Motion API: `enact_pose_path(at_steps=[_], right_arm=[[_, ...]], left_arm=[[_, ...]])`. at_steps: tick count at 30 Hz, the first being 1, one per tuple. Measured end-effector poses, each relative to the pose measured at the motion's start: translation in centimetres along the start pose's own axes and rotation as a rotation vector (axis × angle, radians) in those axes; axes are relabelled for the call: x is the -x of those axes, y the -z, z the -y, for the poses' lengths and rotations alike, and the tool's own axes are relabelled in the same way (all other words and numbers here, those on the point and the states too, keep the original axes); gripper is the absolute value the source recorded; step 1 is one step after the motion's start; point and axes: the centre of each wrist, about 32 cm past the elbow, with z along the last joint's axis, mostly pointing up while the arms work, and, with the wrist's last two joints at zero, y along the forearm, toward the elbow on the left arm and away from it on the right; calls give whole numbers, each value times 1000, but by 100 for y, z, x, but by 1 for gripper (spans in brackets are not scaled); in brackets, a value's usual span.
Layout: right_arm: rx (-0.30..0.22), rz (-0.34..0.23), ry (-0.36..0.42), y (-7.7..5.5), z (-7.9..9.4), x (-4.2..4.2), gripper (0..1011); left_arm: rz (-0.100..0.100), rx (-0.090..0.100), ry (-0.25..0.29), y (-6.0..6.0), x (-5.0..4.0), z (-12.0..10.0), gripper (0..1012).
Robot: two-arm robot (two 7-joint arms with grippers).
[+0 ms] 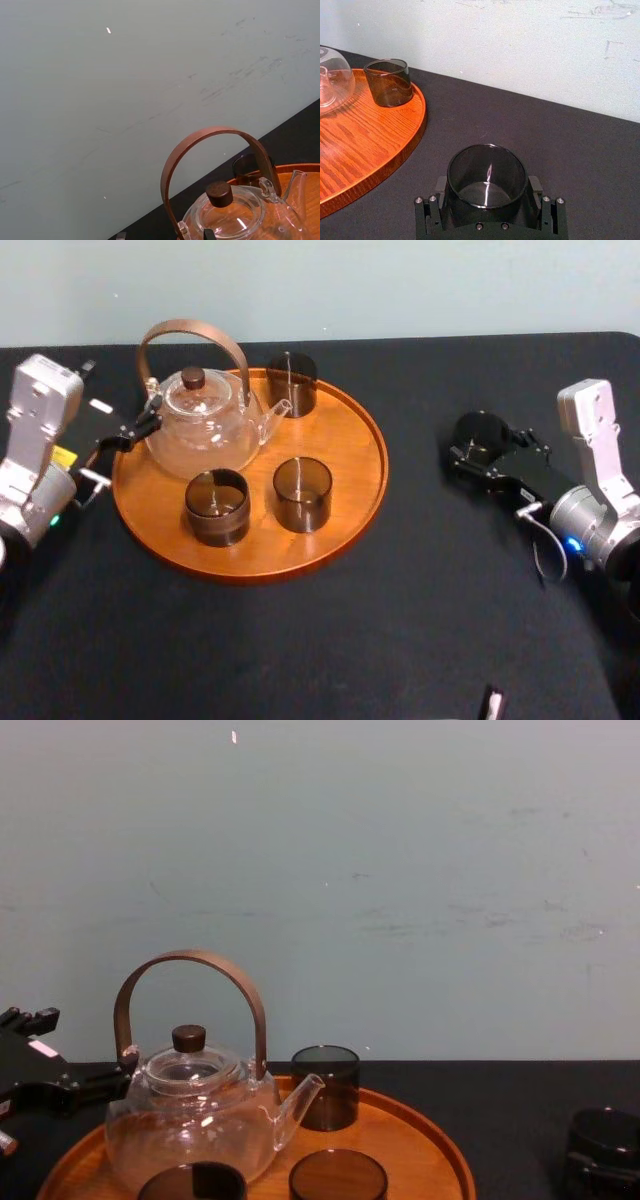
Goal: Pick up the glass from the table and place it on the tray.
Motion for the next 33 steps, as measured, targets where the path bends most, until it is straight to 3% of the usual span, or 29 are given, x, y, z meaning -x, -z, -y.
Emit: enact_pose_path(at_steps=[14,27,33], right_arm=[[2,2,-16,-7,-154,-23,1002],[3,2,-17,-8,-159,-27,1002],[3,2,-16,-8,-156,-28,908]], left_arm=[[0,0,0,0,0,0,1001],[0,0,0,0,0,0,1001],[0,0,0,0,0,0,1002]])
